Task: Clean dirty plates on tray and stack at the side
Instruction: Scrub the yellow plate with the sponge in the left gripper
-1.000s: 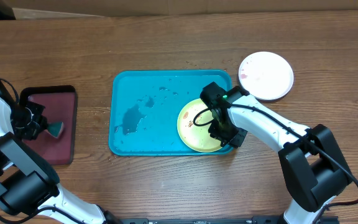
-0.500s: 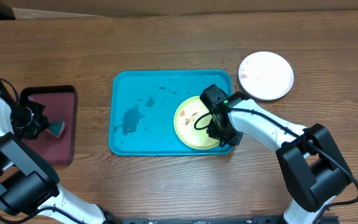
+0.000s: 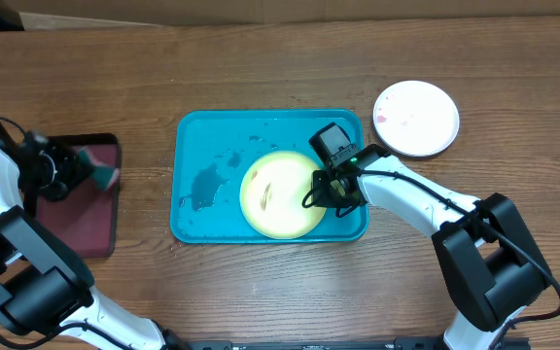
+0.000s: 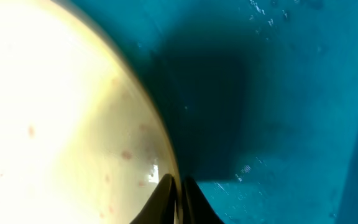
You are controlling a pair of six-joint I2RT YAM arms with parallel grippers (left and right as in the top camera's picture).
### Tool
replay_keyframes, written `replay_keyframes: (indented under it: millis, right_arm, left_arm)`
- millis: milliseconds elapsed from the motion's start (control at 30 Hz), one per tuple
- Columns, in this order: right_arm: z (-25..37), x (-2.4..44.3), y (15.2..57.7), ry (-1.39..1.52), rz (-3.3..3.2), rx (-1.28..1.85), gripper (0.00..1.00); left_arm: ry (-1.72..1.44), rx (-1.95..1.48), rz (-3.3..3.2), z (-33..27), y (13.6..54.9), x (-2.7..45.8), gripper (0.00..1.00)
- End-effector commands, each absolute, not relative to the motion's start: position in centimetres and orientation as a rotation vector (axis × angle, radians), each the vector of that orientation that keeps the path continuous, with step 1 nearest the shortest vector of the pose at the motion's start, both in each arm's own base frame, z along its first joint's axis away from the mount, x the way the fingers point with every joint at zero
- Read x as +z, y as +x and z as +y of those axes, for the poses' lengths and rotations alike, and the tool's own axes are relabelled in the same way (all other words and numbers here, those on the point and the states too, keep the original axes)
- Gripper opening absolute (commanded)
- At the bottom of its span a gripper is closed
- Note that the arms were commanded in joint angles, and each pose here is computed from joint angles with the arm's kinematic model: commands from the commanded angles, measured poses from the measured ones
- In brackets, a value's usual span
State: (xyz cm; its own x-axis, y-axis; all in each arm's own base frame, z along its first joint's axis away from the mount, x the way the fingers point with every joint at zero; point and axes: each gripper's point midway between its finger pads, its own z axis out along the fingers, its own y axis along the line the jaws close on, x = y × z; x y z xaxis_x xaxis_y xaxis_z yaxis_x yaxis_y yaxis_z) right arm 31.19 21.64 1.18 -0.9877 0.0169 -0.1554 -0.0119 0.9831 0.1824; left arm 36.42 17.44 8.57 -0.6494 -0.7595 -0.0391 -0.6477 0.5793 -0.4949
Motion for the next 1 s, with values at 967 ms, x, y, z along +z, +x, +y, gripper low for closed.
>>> replay_keyframes:
  millis: [967]
  right_arm:
    - [23.0, 3.5, 36.3, 0.241, 2.794, 0.483, 0.04]
  left_arm:
    - [-0.195, -0.383, 3.022, -14.5, 37.8, 6.6, 0.04]
